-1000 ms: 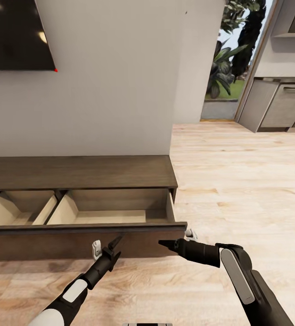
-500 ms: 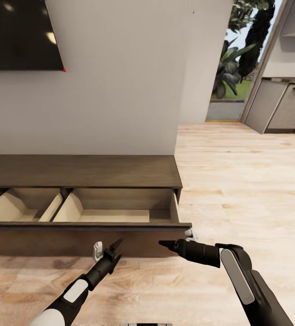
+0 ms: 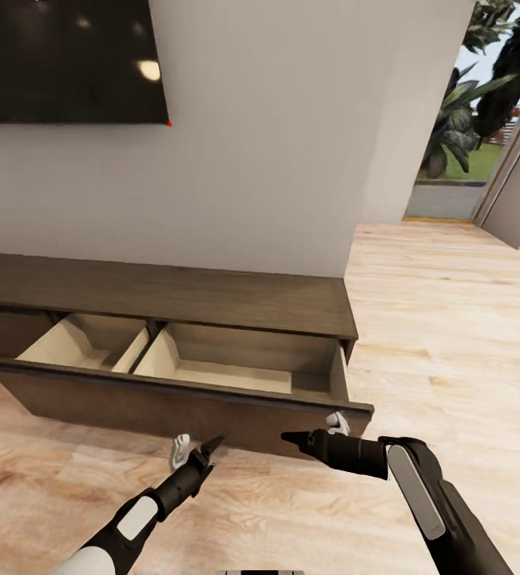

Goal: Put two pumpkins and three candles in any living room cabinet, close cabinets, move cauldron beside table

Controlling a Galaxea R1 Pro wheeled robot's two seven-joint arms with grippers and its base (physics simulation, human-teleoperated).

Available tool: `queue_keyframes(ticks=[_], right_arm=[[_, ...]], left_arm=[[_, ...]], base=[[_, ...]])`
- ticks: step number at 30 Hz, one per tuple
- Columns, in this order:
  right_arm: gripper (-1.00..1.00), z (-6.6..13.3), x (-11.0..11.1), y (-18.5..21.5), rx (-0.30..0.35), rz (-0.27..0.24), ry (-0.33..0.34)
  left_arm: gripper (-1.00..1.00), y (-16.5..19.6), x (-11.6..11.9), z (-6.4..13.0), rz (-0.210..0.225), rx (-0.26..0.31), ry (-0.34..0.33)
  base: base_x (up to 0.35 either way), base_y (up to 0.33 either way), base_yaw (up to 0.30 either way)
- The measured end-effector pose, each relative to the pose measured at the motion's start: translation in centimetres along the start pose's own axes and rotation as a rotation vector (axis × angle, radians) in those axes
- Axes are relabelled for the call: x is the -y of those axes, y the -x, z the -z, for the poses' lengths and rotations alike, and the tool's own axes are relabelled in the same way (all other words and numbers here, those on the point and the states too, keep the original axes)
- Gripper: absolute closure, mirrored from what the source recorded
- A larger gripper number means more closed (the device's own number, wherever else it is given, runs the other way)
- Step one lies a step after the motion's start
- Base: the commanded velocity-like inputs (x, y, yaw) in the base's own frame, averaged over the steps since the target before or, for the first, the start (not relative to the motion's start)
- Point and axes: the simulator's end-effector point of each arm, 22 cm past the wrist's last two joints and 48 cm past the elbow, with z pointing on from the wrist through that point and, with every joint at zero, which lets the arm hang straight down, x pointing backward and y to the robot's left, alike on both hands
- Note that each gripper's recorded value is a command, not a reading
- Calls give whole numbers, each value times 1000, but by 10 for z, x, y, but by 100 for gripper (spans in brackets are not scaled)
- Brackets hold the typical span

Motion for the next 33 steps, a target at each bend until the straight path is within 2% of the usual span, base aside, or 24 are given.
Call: queue_keyframes(ticks=[3, 7, 10, 16, 20, 25, 33], right_arm=[[-100, -1, 3, -3, -6, -11, -3], [-100, -2, 4, -4, -9, -13, -5], [-100, -2, 5, -4, -10, -14, -5], [-100, 0, -1, -2, -4, -4, -1], [-100, 3, -7, 0, 1, 10, 2], [-100, 7, -16, 2, 9, 26, 6], [-100, 12, -27, 5, 20, 45, 10]], left_arm=[[-100, -5, -6, 1, -3, -11, 15], [-100, -18, -25, 6, 18, -34, 55], [-100, -20, -31, 8, 19, -31, 70], [-100, -24, -47, 15, -30, -16, 113], [-100, -27, -44, 18, -65, -28, 113], [-100, -22, -34, 21, -85, -21, 101], [-100, -9, -25, 29, -110, -1, 89]], base=[[0, 0, 292], [0, 0, 293], [0, 0, 292], [0, 0, 292], [0, 0, 292], [0, 0, 286], [0, 0, 54]])
